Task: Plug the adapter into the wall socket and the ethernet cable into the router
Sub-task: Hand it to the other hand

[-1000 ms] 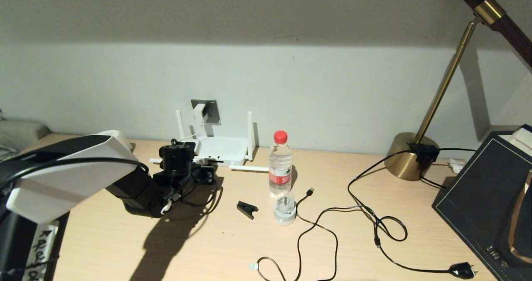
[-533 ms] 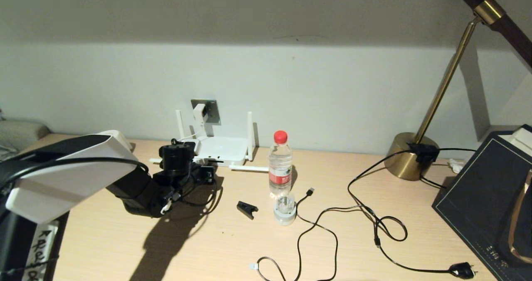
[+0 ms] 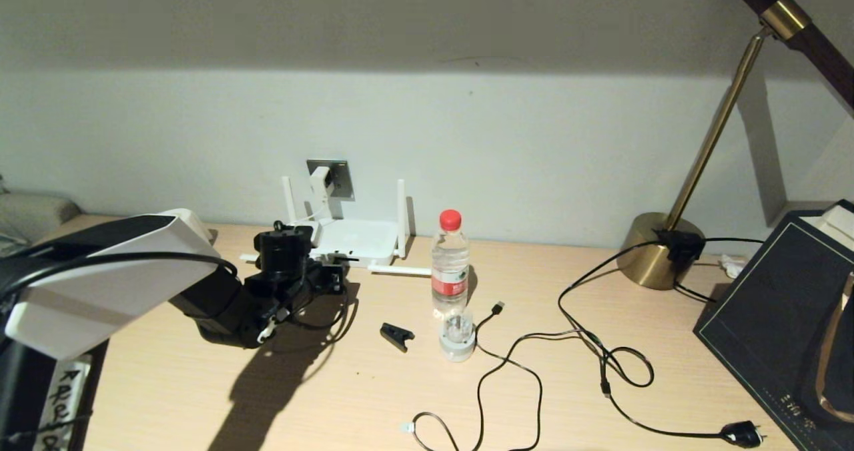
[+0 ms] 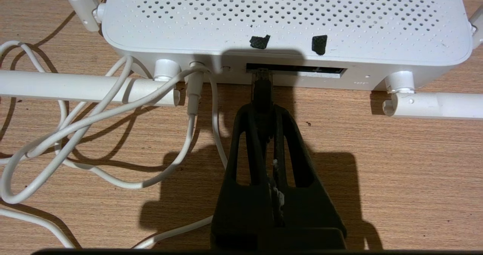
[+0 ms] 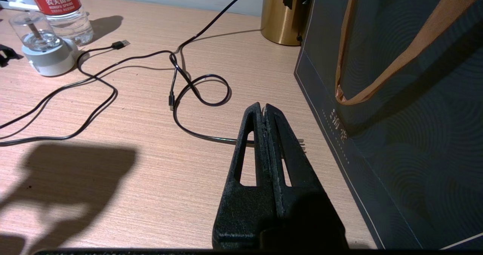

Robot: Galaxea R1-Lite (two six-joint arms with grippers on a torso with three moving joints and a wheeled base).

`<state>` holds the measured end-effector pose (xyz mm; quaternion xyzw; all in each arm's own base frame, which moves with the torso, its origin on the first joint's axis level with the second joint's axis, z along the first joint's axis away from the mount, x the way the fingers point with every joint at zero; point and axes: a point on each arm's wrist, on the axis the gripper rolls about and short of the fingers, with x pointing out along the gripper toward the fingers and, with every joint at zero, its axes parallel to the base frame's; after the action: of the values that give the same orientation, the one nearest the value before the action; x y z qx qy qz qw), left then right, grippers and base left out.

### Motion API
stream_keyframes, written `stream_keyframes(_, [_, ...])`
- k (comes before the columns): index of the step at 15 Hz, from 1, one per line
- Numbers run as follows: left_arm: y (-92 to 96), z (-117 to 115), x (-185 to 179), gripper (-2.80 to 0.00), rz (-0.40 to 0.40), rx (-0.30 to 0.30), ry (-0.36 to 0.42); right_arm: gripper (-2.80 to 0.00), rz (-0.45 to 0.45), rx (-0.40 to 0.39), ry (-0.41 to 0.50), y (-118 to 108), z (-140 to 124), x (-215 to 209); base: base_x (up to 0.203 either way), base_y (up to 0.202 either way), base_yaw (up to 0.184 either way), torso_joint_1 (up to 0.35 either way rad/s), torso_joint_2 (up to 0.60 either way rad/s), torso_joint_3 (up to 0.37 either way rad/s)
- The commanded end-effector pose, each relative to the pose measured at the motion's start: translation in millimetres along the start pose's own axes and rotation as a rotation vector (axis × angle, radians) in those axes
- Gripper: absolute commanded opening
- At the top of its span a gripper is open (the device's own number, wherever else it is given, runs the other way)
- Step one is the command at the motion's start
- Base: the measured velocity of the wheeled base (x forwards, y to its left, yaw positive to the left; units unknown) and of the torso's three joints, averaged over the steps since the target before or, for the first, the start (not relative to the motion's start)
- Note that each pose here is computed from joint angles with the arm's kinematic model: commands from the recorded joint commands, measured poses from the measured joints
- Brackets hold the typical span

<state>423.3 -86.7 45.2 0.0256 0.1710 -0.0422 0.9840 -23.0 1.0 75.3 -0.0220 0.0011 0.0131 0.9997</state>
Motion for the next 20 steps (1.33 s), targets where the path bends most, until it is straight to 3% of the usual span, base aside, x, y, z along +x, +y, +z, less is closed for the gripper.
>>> stream_keyframes(1, [0.0,-0.1,-0.9,-2.80,0.001,0.000,0.000,-2.80,0.000,0.000,0.002,0.0,-0.1,0.1,0.000,0.000,0.000,0.000,0.00,0.000])
stream_keyframes(20, [0.1,1.5,-1.4,-2.80,0.004,-0.001,-0.005,-2.80,0.000,0.000,0.002,0.0,-0.1,0.1,0.000,0.000,0.000,0.000,0.00,0.000])
